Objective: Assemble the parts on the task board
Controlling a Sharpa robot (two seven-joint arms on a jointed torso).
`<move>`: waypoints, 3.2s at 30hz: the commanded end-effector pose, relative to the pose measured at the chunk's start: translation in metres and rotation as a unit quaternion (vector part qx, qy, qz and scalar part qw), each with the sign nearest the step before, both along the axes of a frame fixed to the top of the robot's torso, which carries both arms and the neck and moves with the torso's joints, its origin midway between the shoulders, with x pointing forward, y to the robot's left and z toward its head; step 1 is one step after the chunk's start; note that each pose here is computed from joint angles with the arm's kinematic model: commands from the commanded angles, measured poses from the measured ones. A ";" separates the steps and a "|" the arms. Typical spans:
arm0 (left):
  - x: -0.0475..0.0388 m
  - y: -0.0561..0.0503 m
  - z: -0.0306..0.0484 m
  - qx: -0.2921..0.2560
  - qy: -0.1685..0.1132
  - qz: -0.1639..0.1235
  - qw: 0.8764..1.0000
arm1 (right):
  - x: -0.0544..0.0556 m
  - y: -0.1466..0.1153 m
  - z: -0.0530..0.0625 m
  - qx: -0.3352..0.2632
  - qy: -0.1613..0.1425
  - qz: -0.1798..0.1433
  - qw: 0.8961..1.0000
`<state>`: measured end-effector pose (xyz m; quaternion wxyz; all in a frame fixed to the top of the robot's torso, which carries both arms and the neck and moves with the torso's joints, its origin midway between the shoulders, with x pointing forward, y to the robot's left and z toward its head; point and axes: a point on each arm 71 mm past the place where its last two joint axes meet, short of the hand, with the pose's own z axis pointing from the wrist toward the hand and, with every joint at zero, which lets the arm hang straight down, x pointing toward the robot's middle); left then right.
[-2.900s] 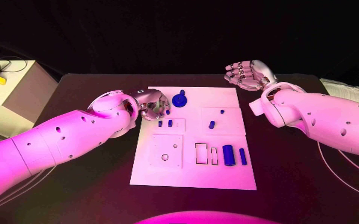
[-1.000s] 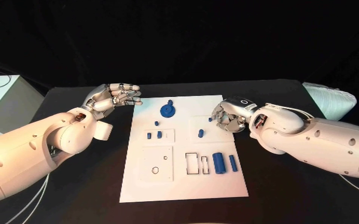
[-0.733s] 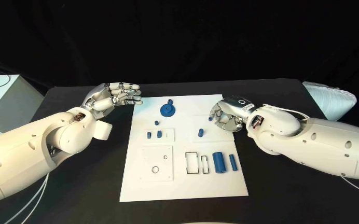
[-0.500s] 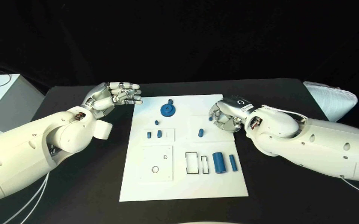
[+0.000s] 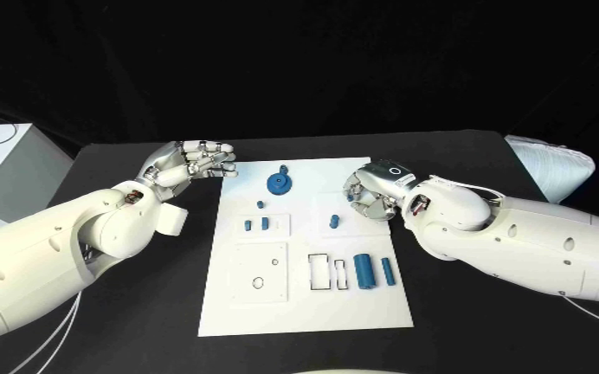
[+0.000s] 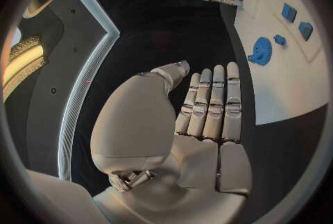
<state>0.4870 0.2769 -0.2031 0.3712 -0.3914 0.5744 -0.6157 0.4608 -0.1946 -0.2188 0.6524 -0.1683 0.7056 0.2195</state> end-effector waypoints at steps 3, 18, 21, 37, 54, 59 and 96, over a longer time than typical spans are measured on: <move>-0.0009 -0.002 0.0000 0.001 -0.002 -0.006 1.000 | -0.001 0.005 -0.002 -0.009 0.003 0.012 1.000; -0.0019 -0.001 -0.0003 0.005 0.001 -0.008 1.000 | 0.000 0.011 -0.009 -0.023 -0.001 0.010 1.000; -0.0020 -0.001 -0.0005 0.007 0.002 -0.008 1.000 | -0.002 0.013 -0.010 -0.023 0.000 0.014 1.000; -0.0025 -0.001 -0.0013 0.011 0.006 -0.011 1.000 | -0.004 0.013 -0.015 -0.049 0.004 0.013 0.999; -0.0028 0.000 -0.0020 0.017 0.008 -0.015 1.000 | -0.005 0.011 -0.010 -0.043 -0.023 0.004 0.999; -0.0028 0.000 -0.0022 0.018 0.009 -0.015 1.000 | -0.006 0.010 -0.009 -0.042 -0.028 0.002 0.999; -0.0033 0.001 -0.0026 0.019 0.011 -0.018 1.000 | -0.008 0.012 -0.009 -0.022 -0.040 -0.006 0.999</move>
